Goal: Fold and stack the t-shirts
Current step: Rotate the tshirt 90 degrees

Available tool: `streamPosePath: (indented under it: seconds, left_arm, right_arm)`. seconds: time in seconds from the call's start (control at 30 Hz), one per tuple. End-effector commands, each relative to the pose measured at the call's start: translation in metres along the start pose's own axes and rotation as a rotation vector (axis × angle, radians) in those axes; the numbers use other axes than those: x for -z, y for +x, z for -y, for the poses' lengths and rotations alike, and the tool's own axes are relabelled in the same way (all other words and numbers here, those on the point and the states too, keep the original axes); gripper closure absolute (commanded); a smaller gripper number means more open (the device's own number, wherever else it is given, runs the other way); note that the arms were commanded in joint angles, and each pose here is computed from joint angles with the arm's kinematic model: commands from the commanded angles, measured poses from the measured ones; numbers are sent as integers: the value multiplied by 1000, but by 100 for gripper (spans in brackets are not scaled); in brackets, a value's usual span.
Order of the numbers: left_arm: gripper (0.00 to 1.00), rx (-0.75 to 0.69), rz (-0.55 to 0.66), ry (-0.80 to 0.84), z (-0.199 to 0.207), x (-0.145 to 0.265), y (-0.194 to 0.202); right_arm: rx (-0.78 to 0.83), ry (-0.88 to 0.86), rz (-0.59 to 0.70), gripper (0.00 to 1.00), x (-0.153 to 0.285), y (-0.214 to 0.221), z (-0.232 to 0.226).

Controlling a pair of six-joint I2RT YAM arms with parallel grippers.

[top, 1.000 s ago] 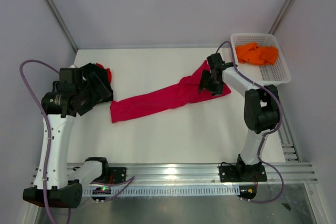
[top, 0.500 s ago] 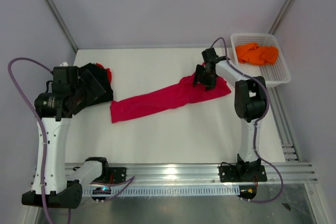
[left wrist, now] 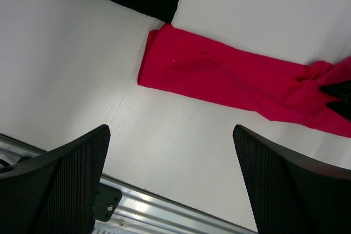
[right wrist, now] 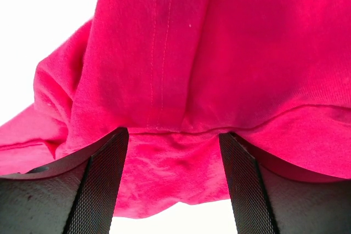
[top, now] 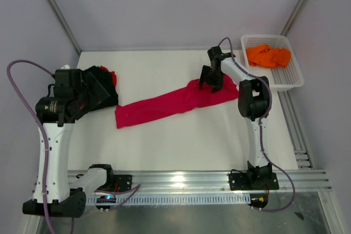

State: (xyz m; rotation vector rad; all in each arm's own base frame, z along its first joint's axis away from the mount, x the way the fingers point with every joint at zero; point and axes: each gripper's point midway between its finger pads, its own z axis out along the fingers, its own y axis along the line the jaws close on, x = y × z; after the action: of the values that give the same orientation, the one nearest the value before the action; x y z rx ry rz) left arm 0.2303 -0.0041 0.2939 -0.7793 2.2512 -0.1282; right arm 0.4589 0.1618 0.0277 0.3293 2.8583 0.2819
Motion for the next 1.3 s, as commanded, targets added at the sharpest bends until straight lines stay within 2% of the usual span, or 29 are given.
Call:
streamPosePath:
  seconds: [0.0,0.27,0.57,0.77,1.0,1.03,1.1,1.13,1.23,1.27]
  left_arm:
    - [3,17,28,-7,0,6,-8]
    - [3,2,44,-27,-5,17,-13]
    - [3,-6,42,-50,-14,26,-10]
    - [4,-2,20,-47,-18,25,1]
    - [4,13,-5,-22,-18,22,14]
    - [4,15,-4,-17,-17,22,14]
    - [3,18,-7,-13,-17,21,16]
    - [4,21,-8,-9,-17,20,17]
    - [3,24,-23,1,-16,16,22]
    - [3,27,-25,7,-15,15,23]
  right_arm:
    - [-26,-48,-6,29,-3,-9,-14]
    - [-41,-155,6,29,-8,-28,-42]
    - [-36,-360,24,29,-16,-46,-84]
    - [44,-437,118,29,-8,-60,-108]
    - [169,-499,202,29,25,-54,-130]
    - [210,-518,234,29,46,-51,-140]
    - [270,-505,282,29,56,-40,-143]
    - [350,-530,358,29,92,-34,-158]
    - [415,-536,451,29,119,-20,-164]
    - [432,-562,498,29,143,-12,-170]
